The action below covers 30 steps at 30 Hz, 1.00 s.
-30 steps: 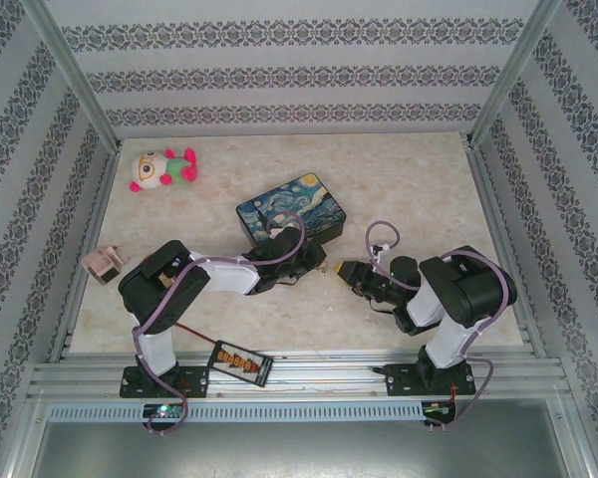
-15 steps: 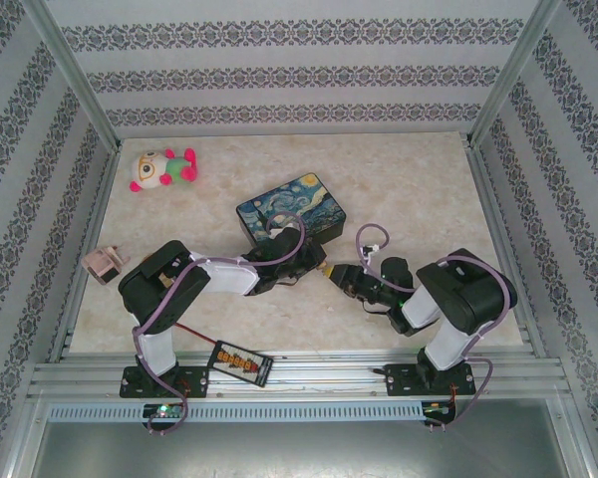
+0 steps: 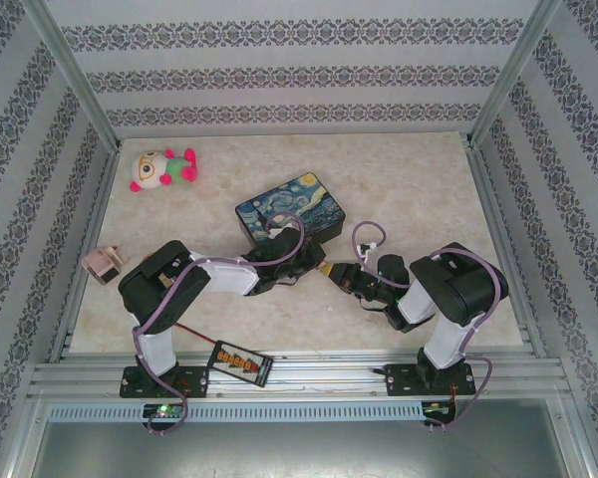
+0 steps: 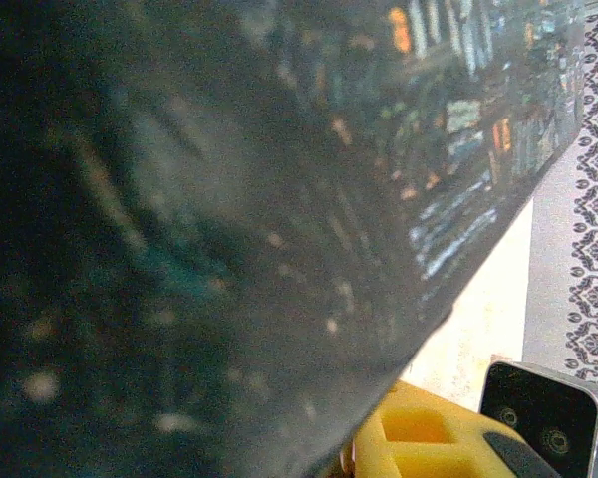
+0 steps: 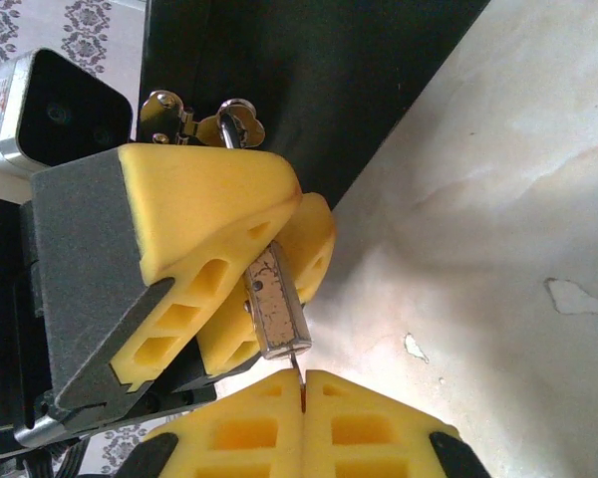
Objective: Unlock the padlock with the key
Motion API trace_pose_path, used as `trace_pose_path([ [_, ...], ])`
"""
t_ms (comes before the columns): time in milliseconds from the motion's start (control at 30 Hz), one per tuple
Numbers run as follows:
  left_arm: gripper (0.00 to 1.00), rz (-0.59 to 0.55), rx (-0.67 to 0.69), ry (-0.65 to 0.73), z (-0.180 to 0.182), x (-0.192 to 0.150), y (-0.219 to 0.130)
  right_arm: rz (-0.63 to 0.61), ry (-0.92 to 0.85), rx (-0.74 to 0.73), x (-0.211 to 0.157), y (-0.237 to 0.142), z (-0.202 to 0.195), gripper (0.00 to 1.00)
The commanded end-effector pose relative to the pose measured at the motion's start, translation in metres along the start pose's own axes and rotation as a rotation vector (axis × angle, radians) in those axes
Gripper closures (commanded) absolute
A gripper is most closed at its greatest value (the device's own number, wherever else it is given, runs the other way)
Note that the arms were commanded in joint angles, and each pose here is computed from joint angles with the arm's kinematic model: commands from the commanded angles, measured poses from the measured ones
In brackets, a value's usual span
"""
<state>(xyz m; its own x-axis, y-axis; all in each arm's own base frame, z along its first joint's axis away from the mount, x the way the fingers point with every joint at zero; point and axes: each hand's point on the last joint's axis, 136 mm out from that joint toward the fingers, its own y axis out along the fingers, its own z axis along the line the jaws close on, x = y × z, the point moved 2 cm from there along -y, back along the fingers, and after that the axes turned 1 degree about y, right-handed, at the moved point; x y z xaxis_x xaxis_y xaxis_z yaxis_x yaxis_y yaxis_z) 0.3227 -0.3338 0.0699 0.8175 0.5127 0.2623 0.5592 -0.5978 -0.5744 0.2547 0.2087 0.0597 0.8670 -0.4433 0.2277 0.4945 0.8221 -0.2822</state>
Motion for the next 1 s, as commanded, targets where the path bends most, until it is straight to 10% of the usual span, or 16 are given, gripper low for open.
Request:
trace_pose_path([
  [0,0.66,0.050,-0.036,-0.070,0.000,-0.011,-0.003,-0.032,-0.036,0.054,0.012,0.008,0.016,1.00],
  [333,0.28,-0.060,-0.077,0.022,-0.006,0.004,-0.022,-0.045,-0.013,0.064,0.016,0.009,0.020,0.99],
  [967,0.50,-0.163,-0.218,0.021,-0.005,0.012,-0.022,-0.044,0.021,0.109,0.021,0.012,0.033,0.96],
])
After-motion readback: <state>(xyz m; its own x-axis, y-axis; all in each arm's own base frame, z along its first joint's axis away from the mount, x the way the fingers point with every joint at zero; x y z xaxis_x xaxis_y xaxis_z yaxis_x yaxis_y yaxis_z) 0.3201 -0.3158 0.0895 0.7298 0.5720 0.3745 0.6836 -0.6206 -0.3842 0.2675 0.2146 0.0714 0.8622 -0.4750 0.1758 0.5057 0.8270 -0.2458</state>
